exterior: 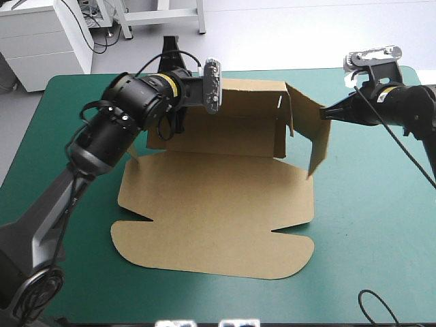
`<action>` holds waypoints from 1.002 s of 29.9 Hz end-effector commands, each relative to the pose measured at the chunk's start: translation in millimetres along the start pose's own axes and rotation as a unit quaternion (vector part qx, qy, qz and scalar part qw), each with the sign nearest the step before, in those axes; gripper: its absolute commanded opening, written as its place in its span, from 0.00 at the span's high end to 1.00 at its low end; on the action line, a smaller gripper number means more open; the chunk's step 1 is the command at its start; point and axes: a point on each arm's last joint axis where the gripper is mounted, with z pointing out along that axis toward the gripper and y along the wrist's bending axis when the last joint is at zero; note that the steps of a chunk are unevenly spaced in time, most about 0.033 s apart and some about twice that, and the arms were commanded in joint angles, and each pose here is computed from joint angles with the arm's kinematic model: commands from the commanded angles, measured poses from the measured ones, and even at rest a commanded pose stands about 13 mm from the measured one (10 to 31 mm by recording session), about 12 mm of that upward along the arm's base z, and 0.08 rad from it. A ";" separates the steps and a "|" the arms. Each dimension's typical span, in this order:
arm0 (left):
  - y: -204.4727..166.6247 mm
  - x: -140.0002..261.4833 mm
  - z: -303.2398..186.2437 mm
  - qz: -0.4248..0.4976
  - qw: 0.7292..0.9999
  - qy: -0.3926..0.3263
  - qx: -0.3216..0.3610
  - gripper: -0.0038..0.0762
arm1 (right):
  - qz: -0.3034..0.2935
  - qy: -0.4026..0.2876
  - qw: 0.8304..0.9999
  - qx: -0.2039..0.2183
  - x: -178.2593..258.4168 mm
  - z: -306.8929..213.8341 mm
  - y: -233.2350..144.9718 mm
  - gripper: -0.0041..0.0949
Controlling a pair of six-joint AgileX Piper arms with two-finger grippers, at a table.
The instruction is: Fold the box
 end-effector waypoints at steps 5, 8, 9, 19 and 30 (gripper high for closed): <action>-2.3 -11.1 22.7 -0.034 0.999 -0.022 -0.019 0.96 | 0.006 -0.057 0.998 -0.003 -9.2 -21.3 1.0 0.98; -8.3 -15.8 38.5 -0.036 0.999 -0.022 -0.009 0.96 | 0.012 -0.059 0.998 -0.013 -9.5 -21.3 2.9 0.98; -11.1 -18.8 42.6 -0.036 0.999 -0.022 -0.005 0.96 | 0.013 -0.059 0.998 -0.014 -9.5 -21.3 3.0 0.98; -34.9 -41.0 72.4 -0.012 0.999 0.017 -0.037 0.96 | 0.022 -0.055 0.998 -0.015 -8.9 -21.3 3.1 0.98; -83.3 -68.4 84.6 0.005 0.989 0.050 -0.137 0.96 | 0.030 -0.073 0.997 -0.011 -12.3 -20.9 2.1 0.98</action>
